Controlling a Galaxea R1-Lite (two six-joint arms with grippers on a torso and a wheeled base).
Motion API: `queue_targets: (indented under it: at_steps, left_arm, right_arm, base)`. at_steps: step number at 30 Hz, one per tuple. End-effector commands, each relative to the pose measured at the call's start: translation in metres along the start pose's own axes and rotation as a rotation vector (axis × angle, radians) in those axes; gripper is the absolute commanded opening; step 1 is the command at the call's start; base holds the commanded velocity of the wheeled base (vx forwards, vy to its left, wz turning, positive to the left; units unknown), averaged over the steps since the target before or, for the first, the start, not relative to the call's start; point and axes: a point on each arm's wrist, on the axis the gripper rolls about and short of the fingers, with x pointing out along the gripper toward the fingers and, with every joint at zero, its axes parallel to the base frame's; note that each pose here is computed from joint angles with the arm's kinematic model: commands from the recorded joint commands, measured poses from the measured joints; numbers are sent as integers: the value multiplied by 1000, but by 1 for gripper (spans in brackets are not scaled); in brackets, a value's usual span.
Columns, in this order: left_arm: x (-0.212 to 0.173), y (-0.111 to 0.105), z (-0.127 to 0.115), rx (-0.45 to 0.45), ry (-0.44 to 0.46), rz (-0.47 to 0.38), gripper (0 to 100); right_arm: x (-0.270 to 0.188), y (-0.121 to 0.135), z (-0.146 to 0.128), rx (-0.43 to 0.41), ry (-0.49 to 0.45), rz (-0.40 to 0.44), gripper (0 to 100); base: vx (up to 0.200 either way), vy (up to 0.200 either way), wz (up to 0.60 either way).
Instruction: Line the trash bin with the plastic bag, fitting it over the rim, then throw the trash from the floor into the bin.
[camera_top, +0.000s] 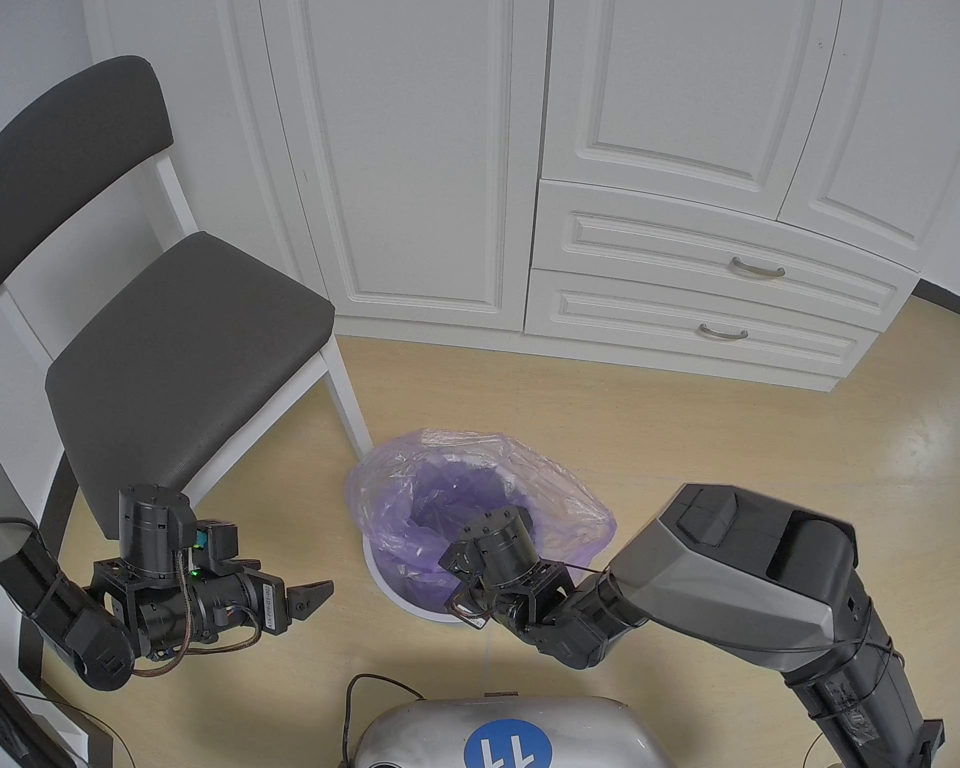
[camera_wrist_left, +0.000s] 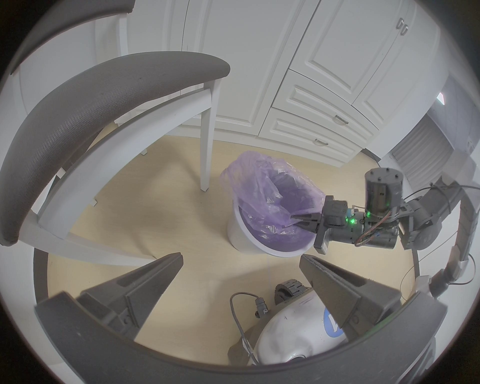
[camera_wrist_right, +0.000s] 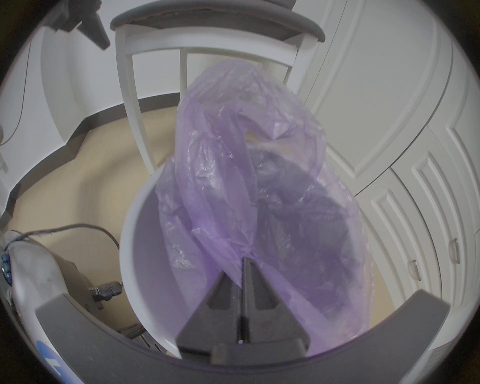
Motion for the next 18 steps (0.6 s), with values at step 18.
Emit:
queue_targets:
  at_steps: [18]
  left_arm:
    - [5,1,-3,-1,22,3,100]
  right_arm:
    - [35,2,-13,22,12,-43,0]
  base:
    - [0,0,0]
